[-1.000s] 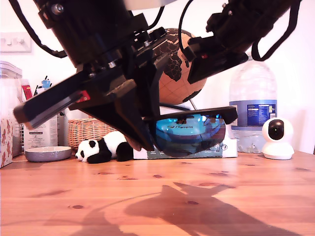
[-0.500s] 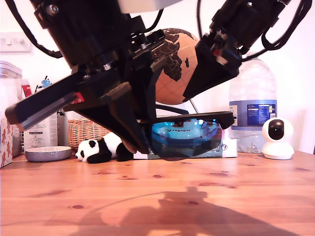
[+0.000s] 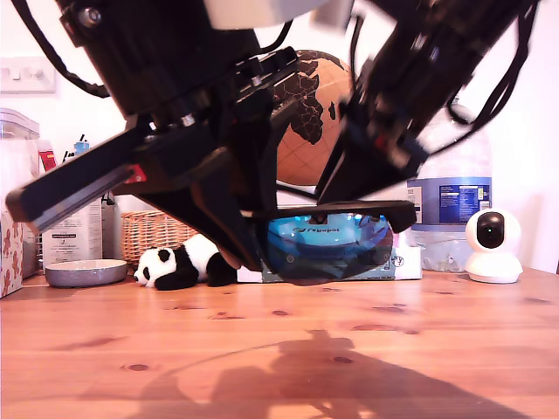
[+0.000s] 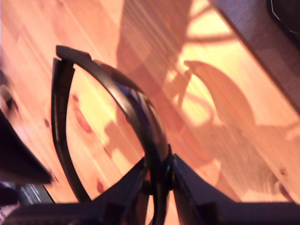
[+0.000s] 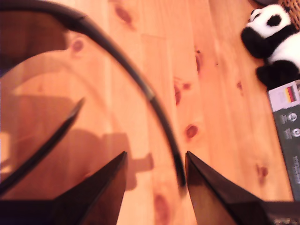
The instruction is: Pick up the sunglasses and open them, then place them back on the table
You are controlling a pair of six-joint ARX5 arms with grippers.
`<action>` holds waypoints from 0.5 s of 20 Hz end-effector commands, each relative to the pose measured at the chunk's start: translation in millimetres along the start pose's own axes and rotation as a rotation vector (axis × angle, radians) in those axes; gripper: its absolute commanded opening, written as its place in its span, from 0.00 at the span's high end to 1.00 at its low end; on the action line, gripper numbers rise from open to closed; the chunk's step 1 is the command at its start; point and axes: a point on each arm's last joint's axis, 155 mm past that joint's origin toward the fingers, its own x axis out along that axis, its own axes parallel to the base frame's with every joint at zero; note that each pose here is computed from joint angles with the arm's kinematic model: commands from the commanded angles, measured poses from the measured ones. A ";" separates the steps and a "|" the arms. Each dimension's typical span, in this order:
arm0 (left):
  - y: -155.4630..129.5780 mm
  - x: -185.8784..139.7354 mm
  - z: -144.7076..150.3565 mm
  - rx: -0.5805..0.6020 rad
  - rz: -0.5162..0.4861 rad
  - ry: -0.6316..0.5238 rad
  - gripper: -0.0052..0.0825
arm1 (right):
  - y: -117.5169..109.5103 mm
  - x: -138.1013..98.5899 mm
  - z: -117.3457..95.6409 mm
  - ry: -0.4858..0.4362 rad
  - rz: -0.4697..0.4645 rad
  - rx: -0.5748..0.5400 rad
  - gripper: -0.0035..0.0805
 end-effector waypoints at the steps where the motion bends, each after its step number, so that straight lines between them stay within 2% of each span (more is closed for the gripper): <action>1: 0.7 -7.2 8.4 0.022 0.018 -0.025 0.96 | -7.6 0.7 3.0 -0.008 -0.041 -0.013 0.54; 6: -4.3 -9.0 16.7 0.046 0.009 -0.038 0.96 | -38.0 -2.2 4.1 0.011 -0.174 -0.020 0.54; 10: -6.3 -9.6 18.9 0.055 0.004 -0.040 0.96 | -51.7 -7.1 4.0 0.035 -0.222 -0.013 0.54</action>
